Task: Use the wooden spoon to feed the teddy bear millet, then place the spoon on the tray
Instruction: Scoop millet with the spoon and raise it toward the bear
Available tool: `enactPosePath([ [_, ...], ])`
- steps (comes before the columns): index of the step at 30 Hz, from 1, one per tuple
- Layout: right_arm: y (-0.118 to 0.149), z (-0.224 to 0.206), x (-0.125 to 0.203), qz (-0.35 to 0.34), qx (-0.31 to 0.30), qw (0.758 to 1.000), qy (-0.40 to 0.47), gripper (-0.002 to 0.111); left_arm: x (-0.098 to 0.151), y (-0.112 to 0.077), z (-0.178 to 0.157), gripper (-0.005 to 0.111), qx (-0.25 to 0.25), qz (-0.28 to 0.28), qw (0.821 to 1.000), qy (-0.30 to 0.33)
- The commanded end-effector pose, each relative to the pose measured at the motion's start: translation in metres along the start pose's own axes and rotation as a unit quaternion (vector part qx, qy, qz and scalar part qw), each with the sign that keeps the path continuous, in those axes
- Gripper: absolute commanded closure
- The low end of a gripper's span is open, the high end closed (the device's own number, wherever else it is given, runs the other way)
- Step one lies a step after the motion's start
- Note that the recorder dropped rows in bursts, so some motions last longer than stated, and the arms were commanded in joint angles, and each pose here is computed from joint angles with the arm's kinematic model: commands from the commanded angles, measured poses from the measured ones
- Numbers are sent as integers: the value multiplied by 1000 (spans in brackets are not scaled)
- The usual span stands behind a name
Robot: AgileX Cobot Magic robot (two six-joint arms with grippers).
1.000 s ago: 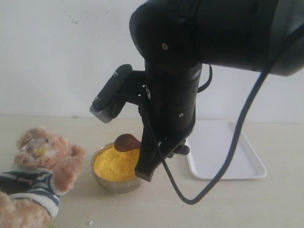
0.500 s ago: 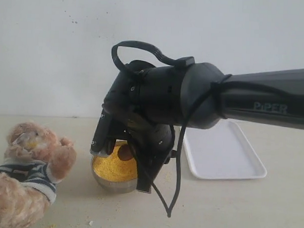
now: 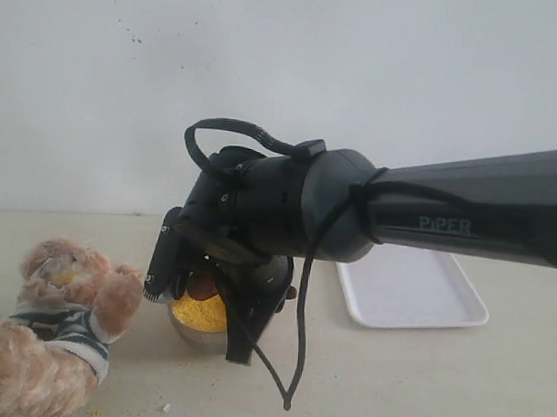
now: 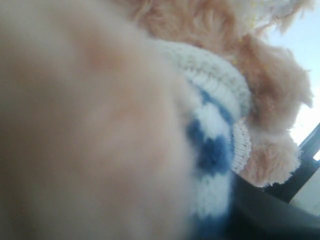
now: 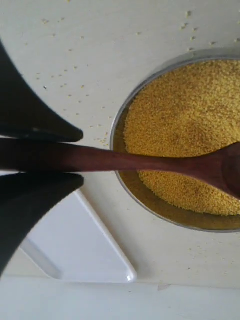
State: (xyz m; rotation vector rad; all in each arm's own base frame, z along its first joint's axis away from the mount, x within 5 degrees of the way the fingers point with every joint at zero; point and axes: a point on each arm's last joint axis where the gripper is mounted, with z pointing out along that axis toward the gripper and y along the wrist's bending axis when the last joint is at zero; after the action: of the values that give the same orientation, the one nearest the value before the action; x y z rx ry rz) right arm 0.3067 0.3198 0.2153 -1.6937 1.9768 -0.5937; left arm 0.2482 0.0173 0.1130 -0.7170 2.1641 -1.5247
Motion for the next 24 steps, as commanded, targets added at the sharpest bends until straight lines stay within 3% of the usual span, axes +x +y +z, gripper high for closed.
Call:
enactPosePath([
  [1,-1,1,-1,20,4,1000,-5,109,0,-5,1,103,21,-8,1000,0],
  [5,1,4,0,24,1,1000,5,109,0,-5,1,103,21,-8,1000,0],
  [12,4,4,-1,105,-17,994,5,109,0,-5,1,103,21,-13,1000,0],
  [20,7,4,-1,126,-31,992,8,109,0,-5,1,103,21,-13,1000,0],
  [24,4,4,1,181,-14,983,12,109,0,-5,1,103,21,-13,1000,0],
])
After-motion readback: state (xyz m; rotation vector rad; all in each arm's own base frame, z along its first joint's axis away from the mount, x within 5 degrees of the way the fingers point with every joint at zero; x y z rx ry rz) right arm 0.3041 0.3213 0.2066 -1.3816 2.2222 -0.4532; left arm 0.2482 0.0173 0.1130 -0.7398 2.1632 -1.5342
